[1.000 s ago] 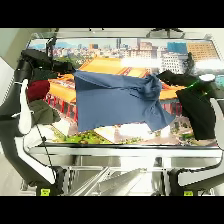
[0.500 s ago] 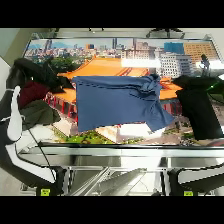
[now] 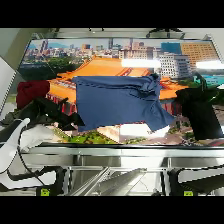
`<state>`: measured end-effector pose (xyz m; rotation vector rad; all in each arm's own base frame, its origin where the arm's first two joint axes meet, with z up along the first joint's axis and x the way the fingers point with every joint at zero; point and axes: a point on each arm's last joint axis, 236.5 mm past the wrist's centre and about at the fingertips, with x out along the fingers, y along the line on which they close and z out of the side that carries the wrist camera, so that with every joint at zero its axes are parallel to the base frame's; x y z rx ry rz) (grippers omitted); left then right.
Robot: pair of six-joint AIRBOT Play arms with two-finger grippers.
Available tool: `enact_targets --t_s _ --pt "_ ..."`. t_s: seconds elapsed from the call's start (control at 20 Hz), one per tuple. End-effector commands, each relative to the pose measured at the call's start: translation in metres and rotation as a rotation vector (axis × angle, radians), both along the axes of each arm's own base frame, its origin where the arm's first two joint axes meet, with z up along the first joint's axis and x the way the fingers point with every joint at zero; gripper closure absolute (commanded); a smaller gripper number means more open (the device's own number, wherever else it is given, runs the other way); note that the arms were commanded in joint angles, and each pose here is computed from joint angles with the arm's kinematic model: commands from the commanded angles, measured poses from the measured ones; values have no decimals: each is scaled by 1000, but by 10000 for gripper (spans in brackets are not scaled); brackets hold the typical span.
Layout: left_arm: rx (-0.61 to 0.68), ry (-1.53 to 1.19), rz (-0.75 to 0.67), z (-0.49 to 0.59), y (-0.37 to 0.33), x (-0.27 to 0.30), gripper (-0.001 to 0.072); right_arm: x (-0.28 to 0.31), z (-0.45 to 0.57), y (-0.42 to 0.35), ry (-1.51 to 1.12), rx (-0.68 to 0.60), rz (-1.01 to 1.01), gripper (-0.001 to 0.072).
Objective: Fold the shirts.
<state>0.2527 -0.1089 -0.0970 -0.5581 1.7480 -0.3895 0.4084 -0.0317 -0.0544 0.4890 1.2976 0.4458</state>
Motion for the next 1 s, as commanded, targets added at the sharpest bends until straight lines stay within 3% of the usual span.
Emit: enact_targets --t_s 0.0,0.1,0.15,0.25,0.35,0.7,0.75,0.8,0.95 --pt "39 -46 -1 -16 -7 -5 53 -34 -23 -3 116 -34 44 370" --pt "45 -103 1 -8 -6 14 331 -42 -33 -4 147 -44 43 370" --pt "50 -137 6 -4 -5 26 408 -47 -37 -2 164 -35 44 369" --pt "56 -194 11 6 -4 45 418 -57 -46 4 195 -20 50 368" --pt "49 -234 -13 16 -4 55 687 -61 -49 5 207 -19 53 368" --pt "43 -226 -44 11 -5 46 687 -80 -62 13 270 6 55 371" --pt "43 -221 -47 9 -5 44 687 -81 -59 17 272 27 58 478" --pt "42 -220 -46 9 -5 44 687 -79 -54 22 264 53 55 698" --pt "42 -219 -47 9 -5 43 687 -74 -38 20 252 41 2 693"
